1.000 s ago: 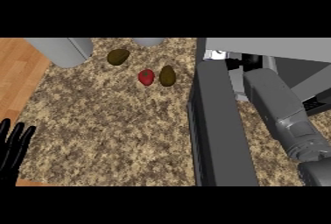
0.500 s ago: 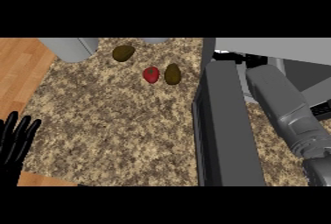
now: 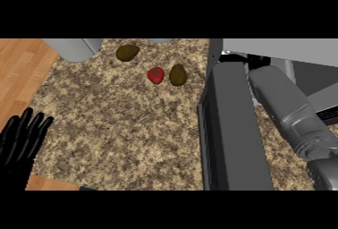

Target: Pick up the milk, place it into the microwave and close the microwave

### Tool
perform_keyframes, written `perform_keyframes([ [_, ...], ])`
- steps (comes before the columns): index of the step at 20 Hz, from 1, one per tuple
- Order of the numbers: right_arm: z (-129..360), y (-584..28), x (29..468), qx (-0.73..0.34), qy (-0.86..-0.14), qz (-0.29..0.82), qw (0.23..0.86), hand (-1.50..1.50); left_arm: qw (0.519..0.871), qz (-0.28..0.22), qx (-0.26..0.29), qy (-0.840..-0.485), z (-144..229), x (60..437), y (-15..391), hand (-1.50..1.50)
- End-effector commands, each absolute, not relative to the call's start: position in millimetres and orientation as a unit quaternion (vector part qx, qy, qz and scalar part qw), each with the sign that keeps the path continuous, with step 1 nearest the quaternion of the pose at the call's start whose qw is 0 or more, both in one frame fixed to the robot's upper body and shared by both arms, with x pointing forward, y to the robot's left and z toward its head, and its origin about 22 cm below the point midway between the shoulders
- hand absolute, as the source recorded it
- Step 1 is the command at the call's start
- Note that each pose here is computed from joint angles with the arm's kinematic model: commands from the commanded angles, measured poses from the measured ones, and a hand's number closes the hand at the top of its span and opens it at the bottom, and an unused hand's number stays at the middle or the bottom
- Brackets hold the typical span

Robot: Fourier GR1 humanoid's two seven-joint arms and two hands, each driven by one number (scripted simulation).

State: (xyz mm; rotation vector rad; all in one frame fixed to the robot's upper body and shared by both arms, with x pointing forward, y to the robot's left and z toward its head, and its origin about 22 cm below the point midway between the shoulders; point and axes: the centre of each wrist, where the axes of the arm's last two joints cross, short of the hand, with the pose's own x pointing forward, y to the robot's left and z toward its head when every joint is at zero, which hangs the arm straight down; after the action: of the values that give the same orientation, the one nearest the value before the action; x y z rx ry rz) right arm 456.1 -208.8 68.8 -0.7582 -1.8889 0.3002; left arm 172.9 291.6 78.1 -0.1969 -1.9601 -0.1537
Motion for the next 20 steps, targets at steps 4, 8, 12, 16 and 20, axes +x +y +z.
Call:
perform_keyframes([
  [4, 65, -191, 455, -0.236, -0.792, 0.110, 0.551, -1.50, 0.543, -0.075, -0.087, -0.832, 79, 178, 284, -1.50],
  [8, 55, -192, 451, -0.219, -0.786, 0.105, 0.568, -1.50, 0.543, -0.071, -0.093, -0.832, 80, 178, 277, -1.50],
  [12, 47, -206, 447, -0.227, -0.782, 0.109, 0.570, -1.50, 0.546, -0.082, -0.086, -0.829, 82, 177, 273, -1.50],
  [16, 52, -216, 449, -0.230, -0.783, 0.102, 0.568, -1.50, 0.550, -0.080, -0.096, -0.826, 74, 179, 268, -1.50],
  [20, 44, -219, 445, -0.219, -0.783, 0.109, 0.572, -1.50, 0.557, -0.087, -0.091, -0.821, 76, 177, 263, -1.50],
])
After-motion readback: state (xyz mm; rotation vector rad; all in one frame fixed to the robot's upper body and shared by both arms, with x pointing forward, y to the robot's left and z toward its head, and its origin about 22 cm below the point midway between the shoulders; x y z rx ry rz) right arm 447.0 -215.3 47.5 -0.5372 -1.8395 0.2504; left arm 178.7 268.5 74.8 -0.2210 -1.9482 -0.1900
